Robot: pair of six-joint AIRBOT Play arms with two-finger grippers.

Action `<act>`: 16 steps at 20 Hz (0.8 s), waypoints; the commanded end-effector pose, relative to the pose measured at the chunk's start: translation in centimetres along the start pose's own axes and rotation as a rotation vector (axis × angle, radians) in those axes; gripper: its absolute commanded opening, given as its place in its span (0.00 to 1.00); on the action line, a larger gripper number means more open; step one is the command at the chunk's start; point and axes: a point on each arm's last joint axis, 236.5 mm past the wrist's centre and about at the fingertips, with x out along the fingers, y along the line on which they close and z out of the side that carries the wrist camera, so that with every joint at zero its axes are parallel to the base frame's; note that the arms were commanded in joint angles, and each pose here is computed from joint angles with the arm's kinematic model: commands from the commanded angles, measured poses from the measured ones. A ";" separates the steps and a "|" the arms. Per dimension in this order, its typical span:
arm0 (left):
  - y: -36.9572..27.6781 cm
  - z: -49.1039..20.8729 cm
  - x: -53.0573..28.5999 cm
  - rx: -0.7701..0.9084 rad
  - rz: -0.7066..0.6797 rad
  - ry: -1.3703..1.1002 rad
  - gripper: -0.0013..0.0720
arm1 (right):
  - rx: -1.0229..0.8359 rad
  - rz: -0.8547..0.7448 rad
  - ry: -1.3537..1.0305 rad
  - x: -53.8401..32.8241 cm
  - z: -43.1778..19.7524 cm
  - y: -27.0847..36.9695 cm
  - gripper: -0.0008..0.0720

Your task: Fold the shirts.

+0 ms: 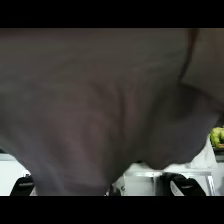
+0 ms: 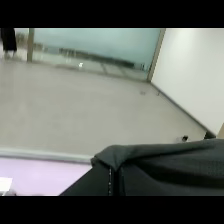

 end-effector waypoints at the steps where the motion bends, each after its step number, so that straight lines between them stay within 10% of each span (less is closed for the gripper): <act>1: 5.8 -10.6 4.5 0.004 0.162 0.339 0.07 | 0.041 0.028 0.427 7.3 -11.1 0.7 0.08; 8: 15.4 -32.5 12.7 0.016 0.326 0.907 0.07 | 0.239 0.156 0.912 25.3 -35.5 7.0 0.08; 16: 19.6 -47.9 15.3 -0.090 0.401 1.264 0.07 | 0.593 0.229 0.910 33.1 -44.5 13.0 0.09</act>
